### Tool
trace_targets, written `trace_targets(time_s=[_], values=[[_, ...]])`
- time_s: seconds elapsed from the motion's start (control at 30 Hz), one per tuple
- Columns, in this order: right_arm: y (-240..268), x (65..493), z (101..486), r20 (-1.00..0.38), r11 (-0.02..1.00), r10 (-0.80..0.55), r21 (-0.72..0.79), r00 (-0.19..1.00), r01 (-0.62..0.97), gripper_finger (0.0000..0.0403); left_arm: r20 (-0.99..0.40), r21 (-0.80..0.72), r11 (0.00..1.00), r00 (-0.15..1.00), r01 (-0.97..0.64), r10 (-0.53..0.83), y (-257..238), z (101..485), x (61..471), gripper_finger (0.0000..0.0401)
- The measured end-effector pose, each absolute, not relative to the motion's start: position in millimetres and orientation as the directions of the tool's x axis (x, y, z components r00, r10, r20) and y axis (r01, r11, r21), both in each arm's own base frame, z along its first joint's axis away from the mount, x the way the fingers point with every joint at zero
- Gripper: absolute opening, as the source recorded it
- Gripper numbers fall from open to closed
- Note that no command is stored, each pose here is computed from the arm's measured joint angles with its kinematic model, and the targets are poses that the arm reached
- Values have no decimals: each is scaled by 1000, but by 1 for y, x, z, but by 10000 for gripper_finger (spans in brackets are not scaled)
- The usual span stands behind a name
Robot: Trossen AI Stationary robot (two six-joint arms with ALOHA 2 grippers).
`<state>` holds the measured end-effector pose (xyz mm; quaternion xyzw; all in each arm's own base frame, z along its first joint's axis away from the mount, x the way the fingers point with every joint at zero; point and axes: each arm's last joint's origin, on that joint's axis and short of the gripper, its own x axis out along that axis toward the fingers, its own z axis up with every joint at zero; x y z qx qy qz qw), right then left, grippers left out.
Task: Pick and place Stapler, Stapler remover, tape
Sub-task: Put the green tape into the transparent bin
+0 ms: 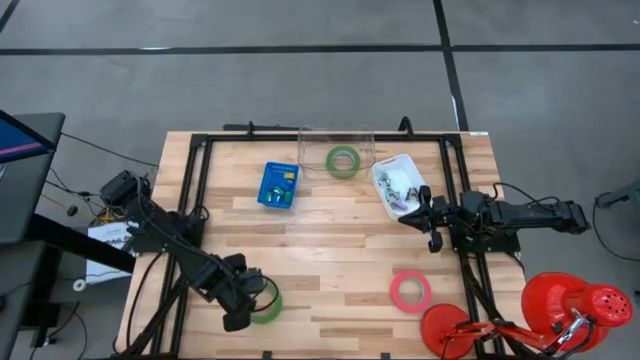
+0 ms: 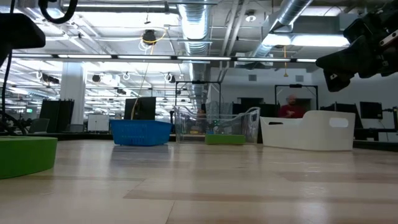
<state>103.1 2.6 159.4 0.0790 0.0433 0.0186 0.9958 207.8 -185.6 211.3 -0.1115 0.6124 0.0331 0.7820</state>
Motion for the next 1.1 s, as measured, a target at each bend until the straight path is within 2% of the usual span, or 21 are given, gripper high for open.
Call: trace_targets(time_s=[0.87, 1.1], values=[[3, 103, 159, -83, 987, 44, 159, 996, -31, 0, -961, -146, 968, 263, -204, -89, -183, 196, 206, 307], [3, 103, 159, -83, 987, 44, 159, 996, -30, 0, -957, -149, 957, 281, -249, -76, -183, 197, 207, 321]])
